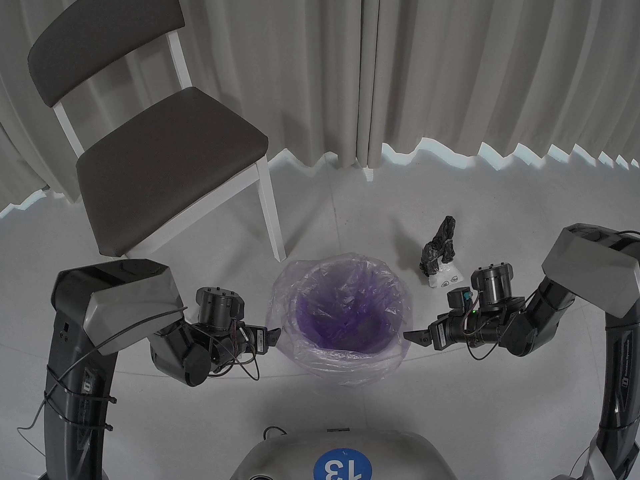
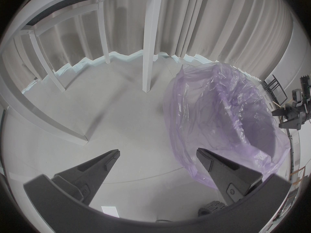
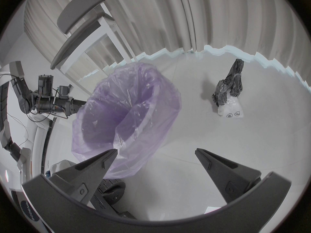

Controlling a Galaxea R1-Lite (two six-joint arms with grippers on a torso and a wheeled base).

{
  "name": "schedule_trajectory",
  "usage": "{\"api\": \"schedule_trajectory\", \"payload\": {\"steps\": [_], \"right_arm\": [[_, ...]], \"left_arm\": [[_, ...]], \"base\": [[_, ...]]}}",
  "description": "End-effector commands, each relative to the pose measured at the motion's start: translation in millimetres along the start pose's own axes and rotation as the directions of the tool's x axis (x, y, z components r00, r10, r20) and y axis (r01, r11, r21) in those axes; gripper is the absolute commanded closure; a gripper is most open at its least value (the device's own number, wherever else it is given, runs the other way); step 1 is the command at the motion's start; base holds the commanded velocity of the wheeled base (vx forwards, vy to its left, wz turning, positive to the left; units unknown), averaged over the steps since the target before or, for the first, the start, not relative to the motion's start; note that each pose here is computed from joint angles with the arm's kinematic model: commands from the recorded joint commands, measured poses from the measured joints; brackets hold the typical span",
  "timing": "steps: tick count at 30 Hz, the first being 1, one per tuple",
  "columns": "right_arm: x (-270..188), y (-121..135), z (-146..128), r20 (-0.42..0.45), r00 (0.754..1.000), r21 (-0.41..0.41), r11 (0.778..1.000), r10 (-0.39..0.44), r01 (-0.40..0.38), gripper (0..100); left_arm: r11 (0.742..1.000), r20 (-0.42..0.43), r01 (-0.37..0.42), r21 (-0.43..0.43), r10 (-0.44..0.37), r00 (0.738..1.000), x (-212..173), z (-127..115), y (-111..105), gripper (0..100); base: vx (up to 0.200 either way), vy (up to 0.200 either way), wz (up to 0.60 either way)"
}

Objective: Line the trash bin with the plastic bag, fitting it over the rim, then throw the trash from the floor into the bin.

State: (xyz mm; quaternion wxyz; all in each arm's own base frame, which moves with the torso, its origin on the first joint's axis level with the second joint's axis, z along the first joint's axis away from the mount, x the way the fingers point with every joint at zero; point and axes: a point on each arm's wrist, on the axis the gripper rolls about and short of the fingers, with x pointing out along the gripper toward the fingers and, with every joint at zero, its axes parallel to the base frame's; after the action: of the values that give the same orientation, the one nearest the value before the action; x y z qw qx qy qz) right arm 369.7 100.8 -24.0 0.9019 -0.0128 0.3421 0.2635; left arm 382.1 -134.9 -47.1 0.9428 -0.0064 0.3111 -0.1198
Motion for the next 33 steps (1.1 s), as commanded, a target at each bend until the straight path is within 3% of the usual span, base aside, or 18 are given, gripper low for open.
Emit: {"api": "schedule_trajectory", "payload": {"steps": [1, 18, 33], "right_arm": [[8.2, -1.5, -11.7, -0.038, 0.999, 0.005, 1.000, 0.003, -0.003, 0], [32.0, -7.6, -12.3, -0.038, 0.999, 0.003, 1.000, 0.005, -0.005, 0], [58.0, -19.4, 10.4, -0.135, 0.991, 0.009, 1.000, 0.010, -0.009, 0]], "left_arm": [[1.000, 0.009, 0.000, -0.001, 0.000, 1.000, -1.7, 3.0, -0.4, 0], [1.000, 0.005, 0.008, 0.009, -0.008, 1.000, 3.2, 5.2, -5.4, 0], [0.999, -0.055, 0.008, 0.034, -0.006, 0.998, 20.4, 21.1, -12.7, 0]], "base": [[0.000, 0.000, 0.00], [0.000, 0.000, 0.00], [0.000, 0.000, 0.00]]}}
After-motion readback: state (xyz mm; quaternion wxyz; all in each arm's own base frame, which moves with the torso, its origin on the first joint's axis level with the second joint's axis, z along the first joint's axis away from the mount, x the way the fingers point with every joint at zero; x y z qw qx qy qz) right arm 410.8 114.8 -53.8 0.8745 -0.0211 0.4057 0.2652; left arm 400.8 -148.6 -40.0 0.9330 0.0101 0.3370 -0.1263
